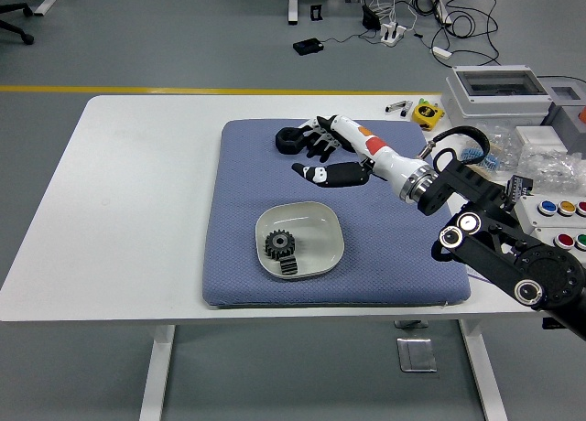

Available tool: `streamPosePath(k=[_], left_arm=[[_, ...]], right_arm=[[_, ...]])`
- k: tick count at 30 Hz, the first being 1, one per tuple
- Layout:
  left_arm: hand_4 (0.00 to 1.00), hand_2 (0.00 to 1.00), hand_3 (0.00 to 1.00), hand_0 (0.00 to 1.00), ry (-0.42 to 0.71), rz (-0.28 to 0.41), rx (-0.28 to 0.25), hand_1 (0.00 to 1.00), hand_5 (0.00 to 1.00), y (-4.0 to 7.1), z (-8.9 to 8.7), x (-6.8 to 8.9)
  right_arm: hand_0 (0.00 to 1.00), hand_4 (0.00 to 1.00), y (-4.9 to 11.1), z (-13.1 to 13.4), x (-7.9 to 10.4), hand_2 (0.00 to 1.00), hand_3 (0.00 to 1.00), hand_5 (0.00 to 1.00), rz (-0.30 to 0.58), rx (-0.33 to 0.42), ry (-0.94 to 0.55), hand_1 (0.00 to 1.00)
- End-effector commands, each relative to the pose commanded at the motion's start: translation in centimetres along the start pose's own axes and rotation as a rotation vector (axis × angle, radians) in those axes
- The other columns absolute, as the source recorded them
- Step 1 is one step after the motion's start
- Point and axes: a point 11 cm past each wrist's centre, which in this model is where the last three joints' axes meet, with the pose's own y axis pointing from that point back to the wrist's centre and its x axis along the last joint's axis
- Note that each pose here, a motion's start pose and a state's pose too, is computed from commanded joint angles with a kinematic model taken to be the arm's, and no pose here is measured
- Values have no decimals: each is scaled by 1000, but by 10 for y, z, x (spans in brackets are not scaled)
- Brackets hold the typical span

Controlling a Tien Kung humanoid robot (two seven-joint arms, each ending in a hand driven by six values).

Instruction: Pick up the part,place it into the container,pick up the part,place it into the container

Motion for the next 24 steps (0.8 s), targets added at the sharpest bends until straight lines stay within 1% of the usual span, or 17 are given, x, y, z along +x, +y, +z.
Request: streamPosePath(k=[2, 3, 6, 8, 9, 14, 15, 20, 21, 24], left_arm=[[571, 663, 566, 693, 0, 0, 2, 570, 589, 0, -1, 0], [570, 662, 565, 694, -1, 1, 4, 573, 588, 0, -2, 0], [570, 662, 565, 694, -5, 1, 5, 573, 588, 0, -3, 1], [570, 662, 565, 694, -6, 0, 7, 573, 588, 0, -4, 0], [569, 659, 565, 695, -6, 0, 7, 582, 587, 0, -4, 0], [569, 659, 565, 695, -6, -1, 12, 582, 587, 0, -7, 0], [568, 657, 564, 695, -6, -2, 12, 595, 587, 0, -7, -1], [568, 657, 564, 695, -7, -7, 4, 595, 587, 0, -3, -3], [568, 656, 564, 696, -5, -7, 5, 599, 586, 0, -3, -3], [568, 656, 564, 696, 1, -6, 6, 599, 586, 0, -5, -3]], right_arm=[[301, 652, 3, 6, 8, 400, 398, 233, 45, -17, -84, 357], [161, 618, 5, 12, 11, 227, 235, 208, 58, -41, -128, 163], [161, 618, 12, 28, 14, 227, 235, 208, 74, -105, -249, 163], [161, 618, 20, 40, 12, 227, 235, 208, 77, -148, -340, 163], [203, 814, 22, 44, 12, 319, 322, 268, 80, -162, -378, 229], [203, 814, 38, 67, 4, 319, 322, 268, 82, -242, -610, 229], [231, 859, 41, 70, 2, 347, 347, 315, 81, -252, -655, 261], [231, 859, 48, 78, -5, 347, 347, 315, 78, -285, -900, 261], [309, 941, 49, 78, -5, 485, 468, 528, 80, -289, -943, 386], [309, 941, 52, 82, -6, 485, 468, 528, 94, -301, -1067, 386]])
